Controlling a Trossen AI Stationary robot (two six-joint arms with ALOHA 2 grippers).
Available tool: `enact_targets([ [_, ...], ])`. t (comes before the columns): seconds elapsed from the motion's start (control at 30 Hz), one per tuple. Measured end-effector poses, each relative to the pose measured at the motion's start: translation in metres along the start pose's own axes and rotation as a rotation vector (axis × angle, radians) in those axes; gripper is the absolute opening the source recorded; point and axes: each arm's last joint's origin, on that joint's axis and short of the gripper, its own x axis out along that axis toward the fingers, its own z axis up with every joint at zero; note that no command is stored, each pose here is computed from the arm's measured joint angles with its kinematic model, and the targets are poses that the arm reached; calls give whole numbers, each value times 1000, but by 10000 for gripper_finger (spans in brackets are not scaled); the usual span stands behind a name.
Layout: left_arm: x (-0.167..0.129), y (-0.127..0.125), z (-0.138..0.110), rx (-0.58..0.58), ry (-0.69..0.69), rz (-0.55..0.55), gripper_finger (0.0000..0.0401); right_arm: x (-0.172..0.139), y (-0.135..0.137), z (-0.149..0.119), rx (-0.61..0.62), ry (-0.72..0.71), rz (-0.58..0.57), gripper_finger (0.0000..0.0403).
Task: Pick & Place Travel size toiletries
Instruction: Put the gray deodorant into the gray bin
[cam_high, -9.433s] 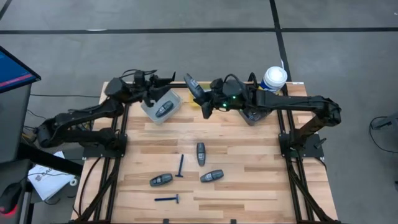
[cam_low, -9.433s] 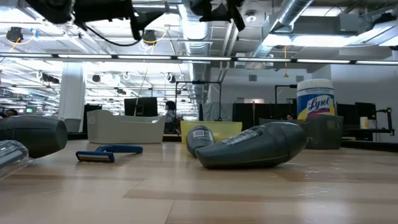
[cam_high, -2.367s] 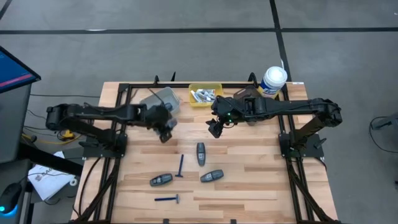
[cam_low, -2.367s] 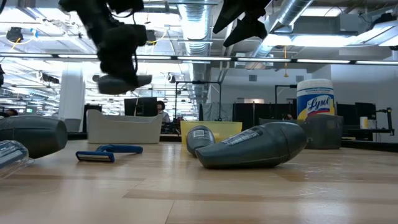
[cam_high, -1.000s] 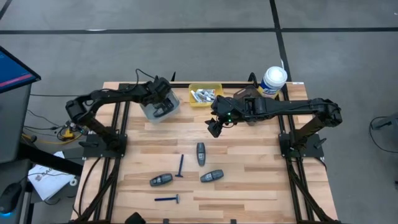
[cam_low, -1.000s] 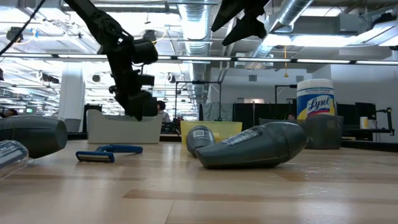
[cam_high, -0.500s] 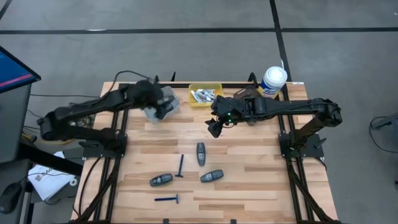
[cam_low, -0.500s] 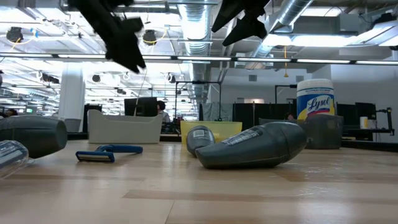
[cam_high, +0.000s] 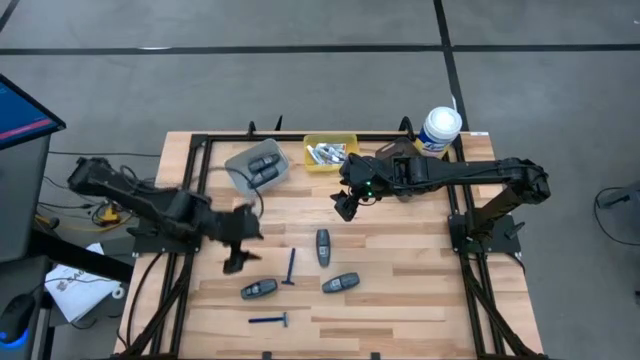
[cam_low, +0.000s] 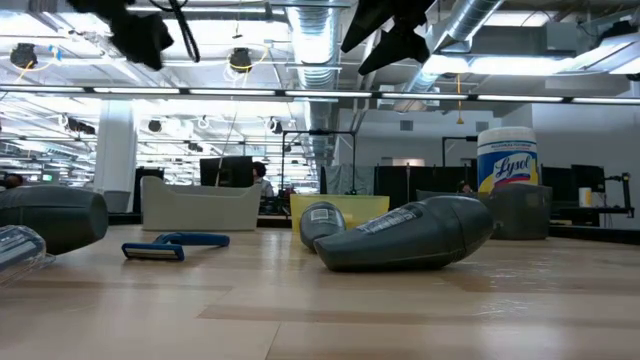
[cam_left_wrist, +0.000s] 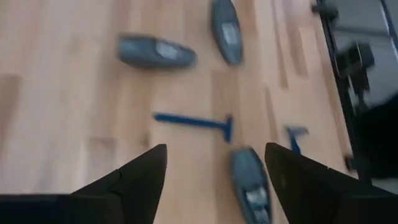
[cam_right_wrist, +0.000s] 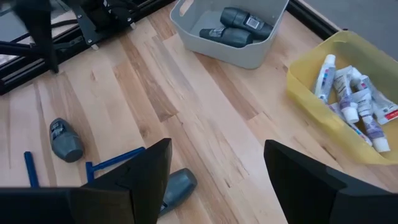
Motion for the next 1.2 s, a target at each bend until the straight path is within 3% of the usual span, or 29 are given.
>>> enact_targets([
  [0.3, 37, -34, -14, -17, 134, 22, 271, 0, 0, -2, -12, 24, 13, 248],
  [0.53, 63, -57, -44, -72, 155, -9, 271, 0, 0, -2, -24, 23, 14, 248],
  [0.8, 84, -67, -70, -111, 160, 71, 271, 3, -1, -1, -28, 23, 10, 248],
  [1.0, 104, -79, -75, -98, 142, 63, 271, 7, -1, -2, -28, 46, 31, 248],
  [1.2, 128, -80, -87, -118, 178, 144, 271, 9, 0, -4, -30, 69, 44, 248],
])
